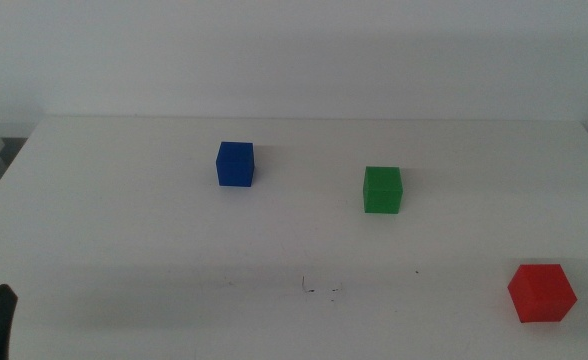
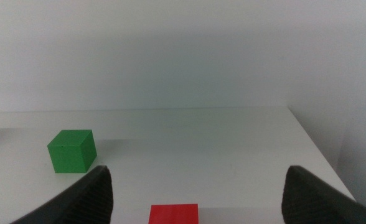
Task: Stack red cubes first, then green, then blue cubes in a specific spot.
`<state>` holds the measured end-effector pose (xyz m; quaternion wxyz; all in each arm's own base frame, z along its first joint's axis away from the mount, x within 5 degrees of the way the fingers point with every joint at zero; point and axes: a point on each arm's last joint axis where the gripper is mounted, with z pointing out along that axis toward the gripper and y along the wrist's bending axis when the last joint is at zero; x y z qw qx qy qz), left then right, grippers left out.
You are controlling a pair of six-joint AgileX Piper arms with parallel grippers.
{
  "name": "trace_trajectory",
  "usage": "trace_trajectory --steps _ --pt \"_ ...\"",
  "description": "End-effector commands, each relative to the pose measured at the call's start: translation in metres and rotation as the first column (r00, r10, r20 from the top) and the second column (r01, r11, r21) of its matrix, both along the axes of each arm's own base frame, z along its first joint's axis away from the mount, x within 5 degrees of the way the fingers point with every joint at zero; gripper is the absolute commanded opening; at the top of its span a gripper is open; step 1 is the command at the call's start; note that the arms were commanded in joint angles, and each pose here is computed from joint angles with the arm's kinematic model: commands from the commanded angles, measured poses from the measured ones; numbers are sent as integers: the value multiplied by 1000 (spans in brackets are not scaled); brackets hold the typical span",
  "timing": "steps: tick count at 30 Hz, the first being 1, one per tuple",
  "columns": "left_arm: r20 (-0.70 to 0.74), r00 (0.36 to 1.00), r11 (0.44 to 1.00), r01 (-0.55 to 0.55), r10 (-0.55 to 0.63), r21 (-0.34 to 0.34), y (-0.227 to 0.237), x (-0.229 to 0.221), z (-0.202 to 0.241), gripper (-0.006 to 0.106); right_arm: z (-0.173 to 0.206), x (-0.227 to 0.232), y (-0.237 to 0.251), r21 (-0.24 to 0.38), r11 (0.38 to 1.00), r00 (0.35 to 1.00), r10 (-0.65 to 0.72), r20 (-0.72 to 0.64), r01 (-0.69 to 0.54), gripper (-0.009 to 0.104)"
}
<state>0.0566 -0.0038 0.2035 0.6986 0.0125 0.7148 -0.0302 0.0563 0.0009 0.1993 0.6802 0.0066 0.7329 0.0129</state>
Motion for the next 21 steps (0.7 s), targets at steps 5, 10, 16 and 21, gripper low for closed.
trace_trajectory --steps 5,10,16,21 --pt "16 1000 1000 -3 3 -1 0 0 1 94 16 -2 0 39 999 999 -2 53 0 93" --pt "16 1000 1000 -3 3 -1 0 0 1 94 62 9 1 147 989 997 -2 -71 12 93" --pt "16 1000 1000 -3 3 -1 0 0 1 94 103 33 6 150 988 841 59 -537 26 93" --pt "16 1000 1000 -3 3 -1 0 0 1 94 114 52 7 131 991 735 63 -676 35 93"
